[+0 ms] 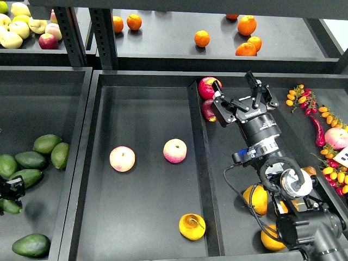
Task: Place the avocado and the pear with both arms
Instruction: 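Withdraw the left gripper upward from the avocado bin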
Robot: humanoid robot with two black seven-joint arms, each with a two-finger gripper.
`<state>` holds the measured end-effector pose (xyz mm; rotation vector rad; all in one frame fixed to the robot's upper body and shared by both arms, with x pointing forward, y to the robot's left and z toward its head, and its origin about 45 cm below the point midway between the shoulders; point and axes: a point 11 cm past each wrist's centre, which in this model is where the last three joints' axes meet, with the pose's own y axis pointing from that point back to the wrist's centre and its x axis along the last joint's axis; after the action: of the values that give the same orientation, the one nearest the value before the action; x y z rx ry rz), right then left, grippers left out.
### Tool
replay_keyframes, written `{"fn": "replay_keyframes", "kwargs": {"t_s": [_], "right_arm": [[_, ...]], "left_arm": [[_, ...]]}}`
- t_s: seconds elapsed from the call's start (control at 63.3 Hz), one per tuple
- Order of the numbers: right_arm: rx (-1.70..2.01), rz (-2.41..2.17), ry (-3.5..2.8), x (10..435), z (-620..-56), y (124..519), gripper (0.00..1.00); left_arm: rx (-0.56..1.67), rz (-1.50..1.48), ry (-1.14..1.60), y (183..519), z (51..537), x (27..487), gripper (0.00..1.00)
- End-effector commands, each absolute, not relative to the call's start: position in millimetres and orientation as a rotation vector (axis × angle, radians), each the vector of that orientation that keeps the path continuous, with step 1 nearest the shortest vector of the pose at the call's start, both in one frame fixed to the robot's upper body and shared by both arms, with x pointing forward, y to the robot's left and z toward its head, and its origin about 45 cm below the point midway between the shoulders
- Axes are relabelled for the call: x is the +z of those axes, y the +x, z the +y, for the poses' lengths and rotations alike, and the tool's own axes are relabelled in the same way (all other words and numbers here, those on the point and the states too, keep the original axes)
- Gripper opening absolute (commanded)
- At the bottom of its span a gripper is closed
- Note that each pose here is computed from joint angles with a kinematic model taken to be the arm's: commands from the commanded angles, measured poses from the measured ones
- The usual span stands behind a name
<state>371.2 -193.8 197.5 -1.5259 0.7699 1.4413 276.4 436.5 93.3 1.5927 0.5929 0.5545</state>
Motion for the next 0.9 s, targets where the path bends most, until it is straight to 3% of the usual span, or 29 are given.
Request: {"fn": "replay_keyframes", "kwargs": {"t_s": [0.0, 0.079, 0.253, 0.49, 0.884], "right_arm": [[1.443, 0.771, -1.526, 197.1, -193.8, 371.2, 1.00], [1.441, 0.772, -1.524, 196.9, -194.4, 371.3, 1.00], [1.441, 0.776, -1.524, 196.4, -194.9, 371.5, 1.00], [1.440, 0.777, -1.524, 196.5, -195.3, 371.6, 1.00], [1.479, 0.794, -1.505, 181.6, -196.2, 358.6, 1.00]], "left_arm": [[0.547, 0.585, 1.602, 276.3, 436.7, 92.8, 0.52], [0.536, 0.563, 1.622, 276.9, 438.5, 93.4, 0.60], [0.536, 0.553, 1.631, 277.5, 441.0, 94.8, 0.67], [0.549, 0.553, 1.616, 280.2, 440.3, 97.0, 0.97], [0.788, 0.520, 1.282, 345.9, 419.8, 154.0, 0.99]]}}
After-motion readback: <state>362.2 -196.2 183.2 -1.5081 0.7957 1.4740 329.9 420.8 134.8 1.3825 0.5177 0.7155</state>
